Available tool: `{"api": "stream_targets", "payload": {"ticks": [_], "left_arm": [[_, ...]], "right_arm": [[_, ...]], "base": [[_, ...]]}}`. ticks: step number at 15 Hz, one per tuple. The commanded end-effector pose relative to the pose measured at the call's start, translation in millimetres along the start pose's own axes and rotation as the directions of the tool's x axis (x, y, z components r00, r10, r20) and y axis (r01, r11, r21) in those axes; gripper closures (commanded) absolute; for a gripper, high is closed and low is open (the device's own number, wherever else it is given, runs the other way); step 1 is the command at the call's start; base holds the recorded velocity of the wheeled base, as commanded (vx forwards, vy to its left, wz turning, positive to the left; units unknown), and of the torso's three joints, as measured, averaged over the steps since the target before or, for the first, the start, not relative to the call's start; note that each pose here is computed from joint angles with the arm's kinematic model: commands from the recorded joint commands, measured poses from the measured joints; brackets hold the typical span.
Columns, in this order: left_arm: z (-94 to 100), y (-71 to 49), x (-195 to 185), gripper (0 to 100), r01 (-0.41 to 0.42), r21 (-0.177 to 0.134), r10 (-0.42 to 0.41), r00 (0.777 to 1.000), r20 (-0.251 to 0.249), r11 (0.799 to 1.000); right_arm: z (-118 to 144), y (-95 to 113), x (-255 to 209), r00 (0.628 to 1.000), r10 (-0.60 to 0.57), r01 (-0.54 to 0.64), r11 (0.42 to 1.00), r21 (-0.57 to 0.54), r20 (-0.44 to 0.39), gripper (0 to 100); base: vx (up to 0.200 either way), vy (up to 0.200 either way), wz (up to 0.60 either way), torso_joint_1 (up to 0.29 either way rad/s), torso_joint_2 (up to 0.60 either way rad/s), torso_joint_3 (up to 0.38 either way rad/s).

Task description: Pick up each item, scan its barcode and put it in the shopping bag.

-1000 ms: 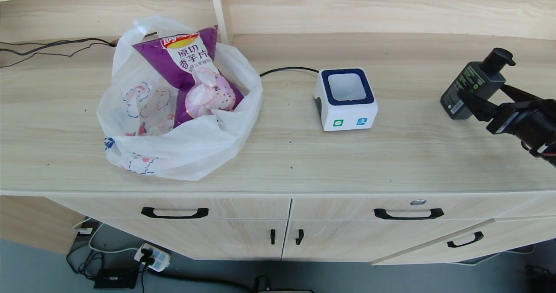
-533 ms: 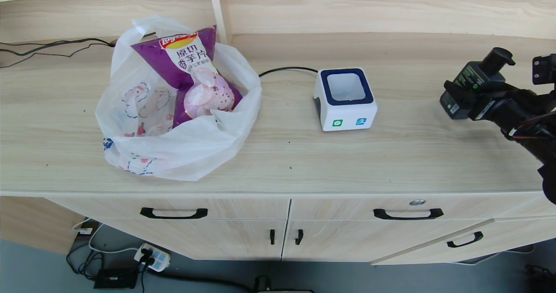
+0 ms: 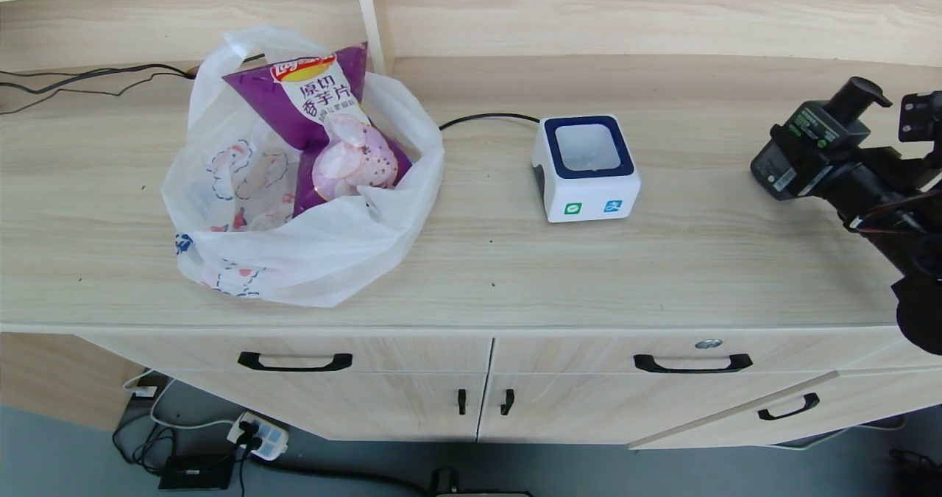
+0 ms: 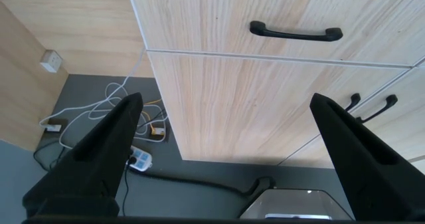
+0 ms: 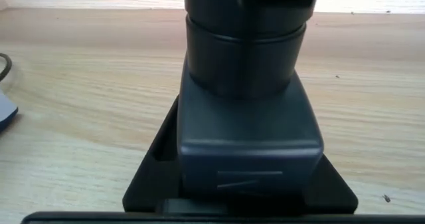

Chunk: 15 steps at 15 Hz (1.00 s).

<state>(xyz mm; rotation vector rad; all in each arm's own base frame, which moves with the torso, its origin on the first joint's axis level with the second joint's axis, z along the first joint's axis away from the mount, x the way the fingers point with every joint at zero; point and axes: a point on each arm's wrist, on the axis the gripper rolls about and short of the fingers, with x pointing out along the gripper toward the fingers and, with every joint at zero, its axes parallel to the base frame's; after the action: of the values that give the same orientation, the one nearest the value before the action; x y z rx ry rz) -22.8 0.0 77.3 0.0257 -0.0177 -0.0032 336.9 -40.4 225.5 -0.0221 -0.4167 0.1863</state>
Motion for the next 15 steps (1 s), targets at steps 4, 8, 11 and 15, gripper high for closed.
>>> {"api": "stream_targets", "payload": {"ticks": [4, 8, 11, 15], "left_arm": [[0.1, 0.0, 0, 0, 0.000, -0.001, 0.000, 1.000, -0.001, 1.000], [0.1, 0.0, 0, 0, 0.000, 0.000, 0.000, 1.000, -0.001, 1.000], [0.1, 0.0, 0, 0, 0.000, 0.000, 0.000, 1.000, -0.001, 1.000], [0.3, 0.0, 0, 0, 0.000, 0.005, 0.000, 1.000, 0.001, 1.000]], "right_arm": [[45, 49, -21, 0.983, 0.128, -0.141, 0.985, 0.098, 0.129, 100], [116, 126, -50, 0.932, 0.305, -0.350, 0.896, 0.272, 0.194, 100], [137, 160, -81, 0.869, 0.451, -0.493, 0.756, 0.431, 0.202, 100], [143, 186, -94, 0.802, 0.549, -0.577, 0.611, 0.542, 0.234, 100]], "base": [[0.000, 0.000, 0.00, 0.000, 0.00, 0.000], [0.000, 0.000, 0.00, 0.000, 0.00, 0.000], [0.000, 0.000, 0.00, 0.000, 0.00, 0.000], [0.000, 0.000, 0.00, 0.000, 0.00, 0.000]]}}
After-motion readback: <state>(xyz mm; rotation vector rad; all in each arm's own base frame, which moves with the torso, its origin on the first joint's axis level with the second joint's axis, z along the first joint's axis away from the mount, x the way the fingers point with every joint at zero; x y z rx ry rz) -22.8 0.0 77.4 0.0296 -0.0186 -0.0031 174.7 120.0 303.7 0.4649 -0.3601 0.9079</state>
